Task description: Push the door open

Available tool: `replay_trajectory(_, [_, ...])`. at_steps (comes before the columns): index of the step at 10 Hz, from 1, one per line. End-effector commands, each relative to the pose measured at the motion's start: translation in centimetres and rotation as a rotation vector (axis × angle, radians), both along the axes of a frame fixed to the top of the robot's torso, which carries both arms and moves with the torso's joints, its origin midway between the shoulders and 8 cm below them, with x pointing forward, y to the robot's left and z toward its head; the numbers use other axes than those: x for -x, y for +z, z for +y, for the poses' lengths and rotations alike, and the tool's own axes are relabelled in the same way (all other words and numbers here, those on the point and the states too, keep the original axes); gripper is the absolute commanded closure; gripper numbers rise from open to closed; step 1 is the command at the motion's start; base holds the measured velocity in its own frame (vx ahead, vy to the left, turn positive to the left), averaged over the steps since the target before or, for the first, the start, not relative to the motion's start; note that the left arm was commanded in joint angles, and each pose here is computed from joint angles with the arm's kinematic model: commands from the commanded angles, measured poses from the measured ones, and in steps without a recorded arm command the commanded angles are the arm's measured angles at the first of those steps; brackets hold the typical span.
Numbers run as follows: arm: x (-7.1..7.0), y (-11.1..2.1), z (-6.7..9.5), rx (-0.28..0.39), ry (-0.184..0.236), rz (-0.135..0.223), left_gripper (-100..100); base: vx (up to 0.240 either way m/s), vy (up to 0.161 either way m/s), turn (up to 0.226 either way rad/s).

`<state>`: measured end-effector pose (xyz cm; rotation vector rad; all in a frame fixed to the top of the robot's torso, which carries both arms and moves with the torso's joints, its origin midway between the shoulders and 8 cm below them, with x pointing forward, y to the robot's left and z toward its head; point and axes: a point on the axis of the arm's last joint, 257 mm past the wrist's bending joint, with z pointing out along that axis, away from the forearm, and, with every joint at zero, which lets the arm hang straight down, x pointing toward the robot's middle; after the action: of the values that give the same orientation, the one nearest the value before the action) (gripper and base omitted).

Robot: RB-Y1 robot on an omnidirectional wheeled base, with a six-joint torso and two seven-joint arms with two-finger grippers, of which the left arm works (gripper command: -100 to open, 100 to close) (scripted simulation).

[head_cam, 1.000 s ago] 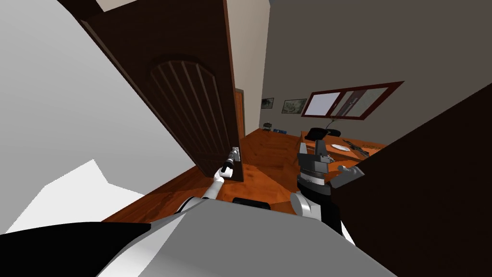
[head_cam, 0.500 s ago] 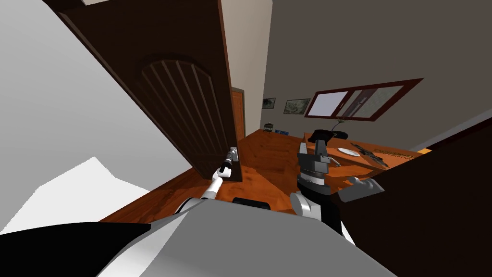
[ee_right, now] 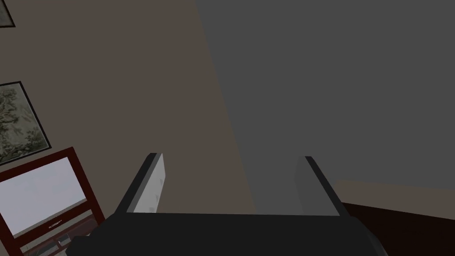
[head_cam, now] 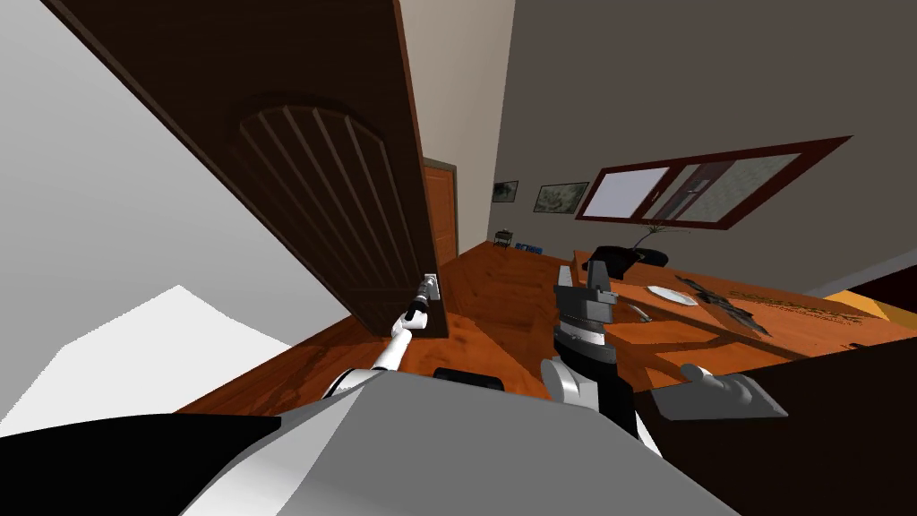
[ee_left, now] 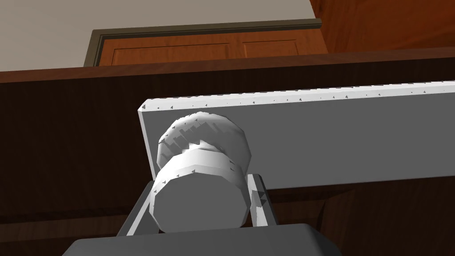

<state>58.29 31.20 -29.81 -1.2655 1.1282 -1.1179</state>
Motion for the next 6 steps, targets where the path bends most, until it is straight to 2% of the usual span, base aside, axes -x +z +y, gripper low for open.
replay_trajectory(1, [0.1,0.2,0.6,0.001,0.015,-0.006,100,0.177,-0.111,0.075])
replay_trajectory(3, [0.3,0.2,1.4,0.002,0.032,-0.007,100,0.172,-0.086,0.044])
replay_trajectory(4, [0.5,-0.2,1.6,-0.001,0.033,0.003,100,0.087,-0.032,0.04])
replay_trajectory(6, [0.7,0.0,3.2,-0.001,0.06,-0.002,100,0.145,-0.068,0.062])
